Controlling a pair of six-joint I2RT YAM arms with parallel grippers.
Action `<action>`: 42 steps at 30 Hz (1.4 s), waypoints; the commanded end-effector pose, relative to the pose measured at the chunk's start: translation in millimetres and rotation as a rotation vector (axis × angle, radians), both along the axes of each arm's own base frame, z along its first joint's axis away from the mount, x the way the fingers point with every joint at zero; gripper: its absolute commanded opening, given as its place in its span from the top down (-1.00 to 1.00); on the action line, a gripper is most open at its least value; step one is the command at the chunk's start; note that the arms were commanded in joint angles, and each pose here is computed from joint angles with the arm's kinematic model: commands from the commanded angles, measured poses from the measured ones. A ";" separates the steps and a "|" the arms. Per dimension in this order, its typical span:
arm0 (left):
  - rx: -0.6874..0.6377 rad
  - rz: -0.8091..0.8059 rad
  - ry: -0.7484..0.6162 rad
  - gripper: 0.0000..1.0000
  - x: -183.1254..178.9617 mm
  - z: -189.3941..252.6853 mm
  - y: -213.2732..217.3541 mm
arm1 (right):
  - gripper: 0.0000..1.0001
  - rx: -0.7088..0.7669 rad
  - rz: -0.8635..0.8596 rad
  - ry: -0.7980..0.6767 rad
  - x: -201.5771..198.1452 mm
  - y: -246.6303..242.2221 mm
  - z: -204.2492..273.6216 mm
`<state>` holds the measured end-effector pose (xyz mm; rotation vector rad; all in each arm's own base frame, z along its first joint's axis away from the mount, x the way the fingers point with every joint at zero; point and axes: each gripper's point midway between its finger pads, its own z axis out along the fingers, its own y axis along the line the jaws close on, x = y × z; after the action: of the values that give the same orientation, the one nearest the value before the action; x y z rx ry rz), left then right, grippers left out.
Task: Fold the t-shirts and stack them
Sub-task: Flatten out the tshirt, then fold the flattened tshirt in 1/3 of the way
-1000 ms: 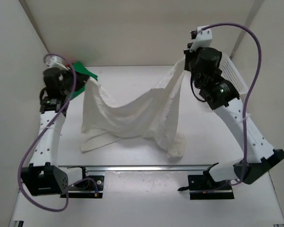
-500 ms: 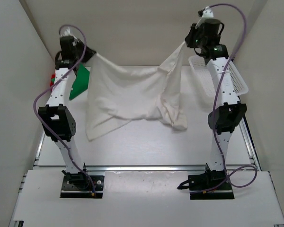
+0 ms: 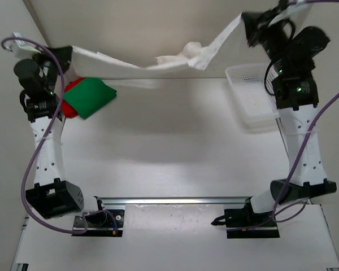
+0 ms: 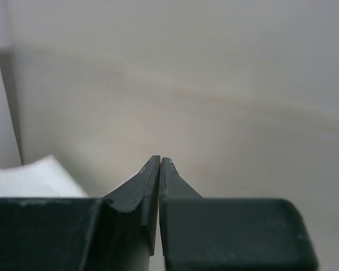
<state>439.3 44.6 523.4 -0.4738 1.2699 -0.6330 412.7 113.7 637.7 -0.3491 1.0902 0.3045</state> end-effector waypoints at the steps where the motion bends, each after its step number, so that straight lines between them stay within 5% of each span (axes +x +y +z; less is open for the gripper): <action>1: -0.021 0.003 0.211 1.00 8.1 -106.1 -1.7 | 1.00 -0.162 -0.107 0.248 29.1 -2.9 -117.0; 2: -0.009 0.018 0.173 1.00 -8.6 -98.4 -0.9 | 1.00 -0.173 -0.111 0.356 33.2 -3.8 -168.2; 5: -0.033 0.061 0.341 1.00 -47.1 -199.6 3.1 | 1.00 -0.074 -0.163 0.543 -13.6 -27.3 -251.1; 7: -0.004 0.140 0.412 1.00 -74.3 -241.5 10.4 | 1.00 0.006 -0.196 0.735 -46.6 -33.7 -345.9; 12: -0.033 0.099 0.601 1.00 -132.0 -341.5 -12.2 | 1.00 0.153 -0.287 1.144 -141.0 -40.3 -483.0; 15: -0.059 0.069 0.691 1.00 -159.2 -378.8 -14.2 | 1.00 0.145 -0.362 1.276 -194.8 -53.3 -518.2; 17: -0.046 0.044 0.756 1.00 -177.2 -396.4 -21.1 | 1.00 0.202 -0.279 1.244 -217.2 -40.8 -497.7; 24: 0.059 -0.010 0.753 1.00 -196.0 -380.7 -44.1 | 1.00 0.272 -0.123 1.291 -272.7 -24.1 -470.3; 29: -0.015 -0.004 0.755 1.00 -188.4 -391.6 -36.7 | 1.00 0.201 -0.124 1.266 -242.6 -10.7 -468.2; 33: -0.120 0.022 0.702 1.00 -164.1 -375.1 -24.6 | 1.00 0.171 -0.153 1.171 -171.5 1.4 -449.8; 42: -0.239 0.064 0.716 1.00 -107.6 -375.6 -7.9 | 1.00 0.218 -0.169 1.257 -51.2 -3.1 -466.3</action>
<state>297.9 30.6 114.6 -1.0273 1.9566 -0.5552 312.2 99.1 132.2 0.2799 2.4332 0.4312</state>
